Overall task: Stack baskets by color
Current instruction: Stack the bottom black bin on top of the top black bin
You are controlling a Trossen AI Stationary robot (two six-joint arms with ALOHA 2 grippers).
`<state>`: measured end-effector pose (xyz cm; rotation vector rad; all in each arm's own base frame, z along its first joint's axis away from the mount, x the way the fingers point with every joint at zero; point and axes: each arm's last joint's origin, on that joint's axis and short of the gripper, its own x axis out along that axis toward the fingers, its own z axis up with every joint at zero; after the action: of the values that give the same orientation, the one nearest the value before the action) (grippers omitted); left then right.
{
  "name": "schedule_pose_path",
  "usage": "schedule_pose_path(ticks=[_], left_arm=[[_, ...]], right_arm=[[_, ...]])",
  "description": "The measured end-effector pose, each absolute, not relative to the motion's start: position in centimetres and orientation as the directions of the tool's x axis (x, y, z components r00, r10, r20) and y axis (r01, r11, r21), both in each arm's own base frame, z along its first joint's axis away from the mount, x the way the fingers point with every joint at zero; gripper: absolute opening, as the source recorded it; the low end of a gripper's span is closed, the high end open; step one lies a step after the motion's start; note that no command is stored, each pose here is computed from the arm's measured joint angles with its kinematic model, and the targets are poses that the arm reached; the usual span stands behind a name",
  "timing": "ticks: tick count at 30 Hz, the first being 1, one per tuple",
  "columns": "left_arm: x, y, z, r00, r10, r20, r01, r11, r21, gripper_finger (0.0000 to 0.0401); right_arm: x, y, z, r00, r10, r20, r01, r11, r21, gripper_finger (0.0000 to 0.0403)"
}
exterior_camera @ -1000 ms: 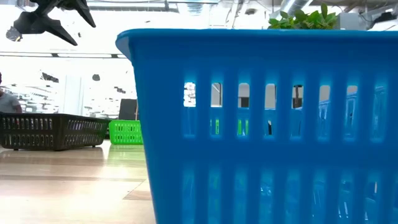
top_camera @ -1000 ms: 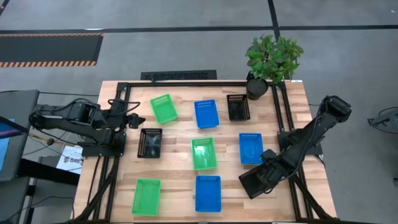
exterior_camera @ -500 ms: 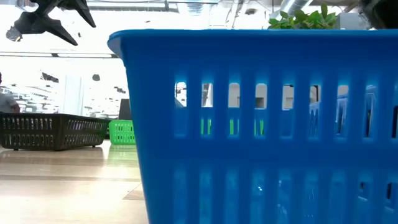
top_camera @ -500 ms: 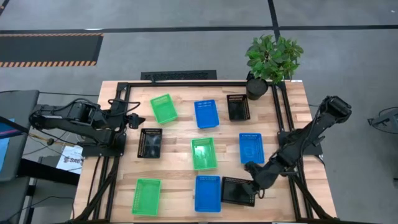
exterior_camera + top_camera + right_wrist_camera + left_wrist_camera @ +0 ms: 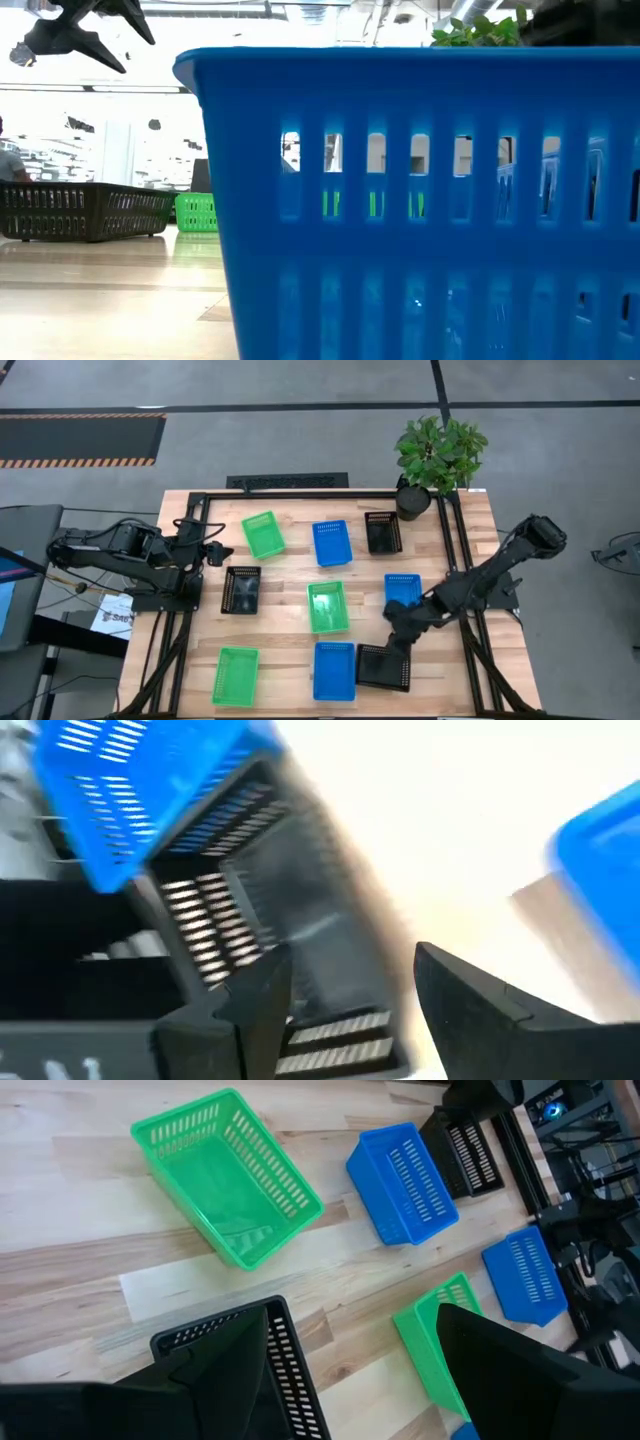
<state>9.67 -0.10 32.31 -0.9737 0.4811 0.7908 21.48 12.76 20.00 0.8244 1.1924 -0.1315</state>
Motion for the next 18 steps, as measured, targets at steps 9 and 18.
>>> schedule_pose_path(ticks=[9,18], left_arm=[[9.7,0.0,32.3,0.628,0.394,-0.671,-0.778,0.322,-0.539,0.0278],[9.6,0.0,32.3,0.623,0.396,-0.674,-0.782,0.321,-0.534,0.0278]], right_arm=[[20.7,12.2,19.4,0.303,0.274,-0.913,0.426,0.818,0.386,0.0234],[20.7,13.3,19.7,0.339,0.314,-0.887,0.323,0.847,0.423,0.0234]])
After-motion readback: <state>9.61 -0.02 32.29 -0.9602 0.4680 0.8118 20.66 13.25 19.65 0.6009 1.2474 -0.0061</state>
